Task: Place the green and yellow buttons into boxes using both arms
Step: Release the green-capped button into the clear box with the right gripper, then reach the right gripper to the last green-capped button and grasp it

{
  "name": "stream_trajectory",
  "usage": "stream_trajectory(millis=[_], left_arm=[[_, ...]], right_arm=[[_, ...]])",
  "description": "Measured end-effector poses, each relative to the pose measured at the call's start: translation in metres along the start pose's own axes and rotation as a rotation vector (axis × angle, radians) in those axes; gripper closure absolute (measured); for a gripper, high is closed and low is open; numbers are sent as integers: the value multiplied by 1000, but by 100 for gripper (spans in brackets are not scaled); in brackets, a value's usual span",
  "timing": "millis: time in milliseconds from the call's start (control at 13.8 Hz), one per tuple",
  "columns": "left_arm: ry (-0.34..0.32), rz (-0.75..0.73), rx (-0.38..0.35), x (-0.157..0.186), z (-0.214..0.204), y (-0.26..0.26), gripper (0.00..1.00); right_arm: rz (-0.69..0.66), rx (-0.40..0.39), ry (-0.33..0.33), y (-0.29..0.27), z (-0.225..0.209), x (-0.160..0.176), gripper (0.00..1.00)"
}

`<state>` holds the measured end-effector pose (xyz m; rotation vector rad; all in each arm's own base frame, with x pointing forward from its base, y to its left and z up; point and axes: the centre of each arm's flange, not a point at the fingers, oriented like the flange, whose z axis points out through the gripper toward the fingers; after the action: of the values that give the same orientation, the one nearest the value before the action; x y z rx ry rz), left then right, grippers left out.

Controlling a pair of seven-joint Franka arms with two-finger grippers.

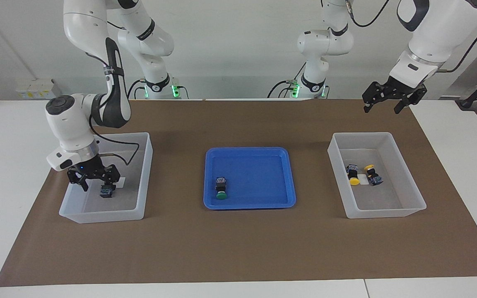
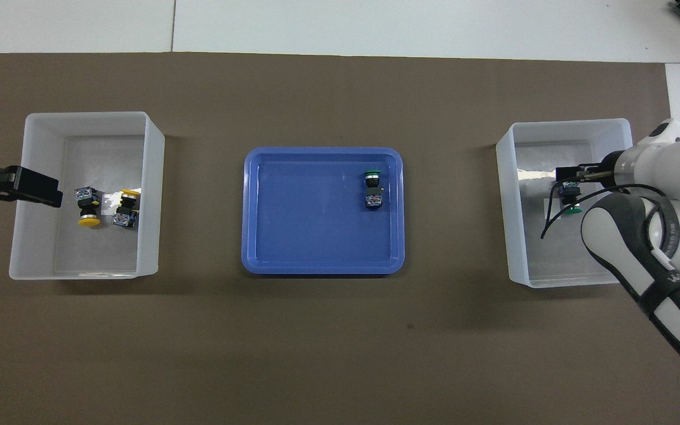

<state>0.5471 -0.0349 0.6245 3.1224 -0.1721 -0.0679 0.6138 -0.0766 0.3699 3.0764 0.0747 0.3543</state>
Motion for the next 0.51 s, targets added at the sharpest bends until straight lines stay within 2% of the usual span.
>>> stream_trajectory(millis=[218,508], left_arm=[[0,0,0,0,0,0,0],[0,0,0,0,0,0,0]], right_arm=[[47,10,-32,-46,-60,30,0],[128,53,1,-164,-102,50,0]])
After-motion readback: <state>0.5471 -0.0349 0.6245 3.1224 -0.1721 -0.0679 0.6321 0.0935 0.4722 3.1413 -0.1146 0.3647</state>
